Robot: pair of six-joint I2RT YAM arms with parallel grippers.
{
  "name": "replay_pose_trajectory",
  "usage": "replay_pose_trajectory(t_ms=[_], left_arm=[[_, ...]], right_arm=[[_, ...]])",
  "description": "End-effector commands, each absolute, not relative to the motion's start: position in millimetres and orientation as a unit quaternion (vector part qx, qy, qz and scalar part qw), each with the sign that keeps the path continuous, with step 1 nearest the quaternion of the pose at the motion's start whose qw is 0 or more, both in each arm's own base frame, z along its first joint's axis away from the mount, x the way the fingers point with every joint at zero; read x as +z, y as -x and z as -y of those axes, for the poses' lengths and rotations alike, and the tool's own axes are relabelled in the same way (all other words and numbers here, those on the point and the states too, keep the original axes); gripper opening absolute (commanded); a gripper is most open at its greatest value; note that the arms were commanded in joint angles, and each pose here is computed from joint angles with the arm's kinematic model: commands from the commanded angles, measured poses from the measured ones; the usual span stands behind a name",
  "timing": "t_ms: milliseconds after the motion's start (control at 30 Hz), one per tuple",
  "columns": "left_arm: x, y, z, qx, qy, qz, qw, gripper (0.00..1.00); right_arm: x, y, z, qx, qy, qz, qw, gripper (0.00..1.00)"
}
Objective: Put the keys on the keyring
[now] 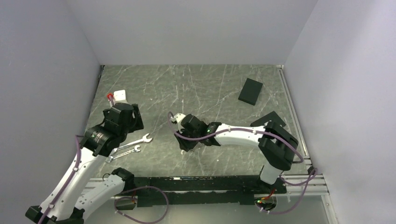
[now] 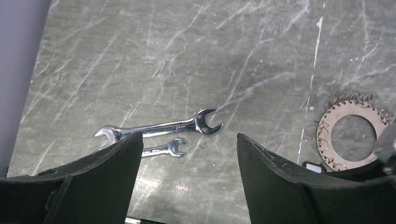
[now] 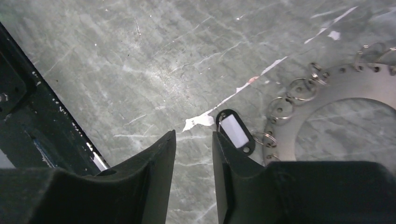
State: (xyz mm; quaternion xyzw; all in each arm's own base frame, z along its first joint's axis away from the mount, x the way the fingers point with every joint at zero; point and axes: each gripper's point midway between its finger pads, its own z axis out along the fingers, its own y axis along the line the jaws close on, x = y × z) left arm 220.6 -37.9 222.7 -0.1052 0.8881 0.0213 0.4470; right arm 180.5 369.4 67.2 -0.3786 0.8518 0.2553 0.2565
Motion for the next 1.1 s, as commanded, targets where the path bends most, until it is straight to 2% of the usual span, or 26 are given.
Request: replay_pose_trajectory(t_ms=[0, 333, 567, 733, 967, 1067], left_arm=[[237, -222, 27, 0.036, 0.135, -0.871, 0.47, 0.79], [235, -223, 30, 0.034, 0.131, -0.875, 0.466, 0.79], [235, -223, 30, 0.032, 0.129, -0.875, 0.465, 0.79], [236, -223, 32, 0.027, 0.128, -0.874, 0.467, 0.78], [234, -224, 36, 0.02, 0.121, -0.877, 0.464, 0.78], [232, -225, 36, 0.021, 0.12, -0.879, 0.461, 0.78]], right_arm=[[74, -180, -388, 0.26, 0.373, -0.851, 0.264, 0.36], [51, -189, -381, 0.21, 0.369, -0.868, 0.256, 0.34], [53, -189, -382, 0.213, 0.369, -0.867, 0.26, 0.42], [45, -192, -382, 0.203, 0.371, -0.868, 0.259, 0.44], [35, -198, -378, 0.183, 0.368, -0.872, 0.266, 0.41], [32, -199, -377, 0.176, 0.371, -0.872, 0.266, 0.36]])
